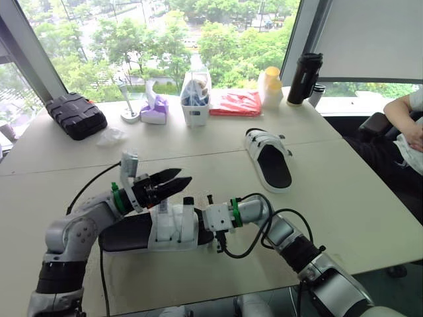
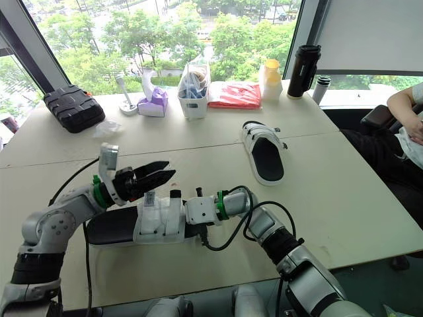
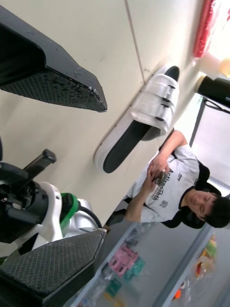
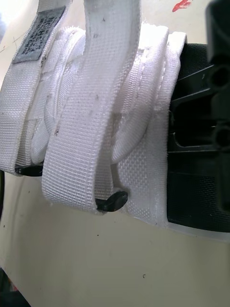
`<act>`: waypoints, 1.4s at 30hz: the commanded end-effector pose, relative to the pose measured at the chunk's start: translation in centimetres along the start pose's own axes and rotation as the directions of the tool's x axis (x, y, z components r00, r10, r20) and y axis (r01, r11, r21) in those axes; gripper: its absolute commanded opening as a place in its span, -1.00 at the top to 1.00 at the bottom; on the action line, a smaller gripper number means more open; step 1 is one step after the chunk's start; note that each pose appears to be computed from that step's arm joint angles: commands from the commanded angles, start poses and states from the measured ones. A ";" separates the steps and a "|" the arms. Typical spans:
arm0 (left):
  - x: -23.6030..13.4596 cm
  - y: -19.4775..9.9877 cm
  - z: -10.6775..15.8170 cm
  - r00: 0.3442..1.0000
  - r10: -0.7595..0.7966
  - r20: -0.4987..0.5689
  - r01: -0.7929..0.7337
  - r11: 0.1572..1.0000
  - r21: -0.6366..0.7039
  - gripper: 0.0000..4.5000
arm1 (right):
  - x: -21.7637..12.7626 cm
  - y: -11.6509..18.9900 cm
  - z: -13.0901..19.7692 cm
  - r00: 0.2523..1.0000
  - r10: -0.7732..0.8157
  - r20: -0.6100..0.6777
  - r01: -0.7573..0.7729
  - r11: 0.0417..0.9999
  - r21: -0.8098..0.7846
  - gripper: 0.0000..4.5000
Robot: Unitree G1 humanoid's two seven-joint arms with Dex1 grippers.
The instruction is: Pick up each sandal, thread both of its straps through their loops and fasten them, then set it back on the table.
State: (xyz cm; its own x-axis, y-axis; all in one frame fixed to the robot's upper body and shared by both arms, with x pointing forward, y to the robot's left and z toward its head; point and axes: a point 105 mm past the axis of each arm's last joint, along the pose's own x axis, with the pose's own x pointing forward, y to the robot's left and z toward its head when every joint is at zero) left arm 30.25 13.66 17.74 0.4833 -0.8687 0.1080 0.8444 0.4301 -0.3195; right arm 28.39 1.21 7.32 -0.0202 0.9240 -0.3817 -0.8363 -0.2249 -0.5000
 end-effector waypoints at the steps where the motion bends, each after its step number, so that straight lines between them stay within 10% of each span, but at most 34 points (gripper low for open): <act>1: 0.2 -0.3 -0.9 0.988 -0.037 -0.151 0.053 0.993 0.107 -0.79 | 0.4 1.5 -2.1 0.996 0.048 -0.075 -0.043 0.997 0.067 1.00; 15: -0.2 0.2 -2.5 0.905 -0.154 -0.397 0.219 0.968 0.124 -0.79 | 0.5 1.4 -2.2 0.996 0.039 -0.080 -0.034 0.997 0.063 1.00; 24: 0.2 -0.3 -3.3 0.870 -0.205 -0.449 0.272 0.958 0.089 0.97 | 0.3 1.4 -2.4 0.996 0.029 -0.086 -0.023 0.998 0.067 1.00; 42: -0.3 -2.0 1.9 0.961 -0.229 -0.155 0.237 0.971 0.039 0.97 | 0.3 1.7 -2.4 0.996 0.037 -0.082 -0.031 0.997 0.074 1.00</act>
State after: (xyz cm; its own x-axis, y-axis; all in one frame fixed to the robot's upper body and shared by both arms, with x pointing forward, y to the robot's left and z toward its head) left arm 28.96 13.03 17.39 0.2195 -0.9745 -0.0460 0.9182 0.2223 -0.3278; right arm 28.57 1.24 7.32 -0.0050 0.9281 -0.3723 -0.8378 -0.2072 -0.5051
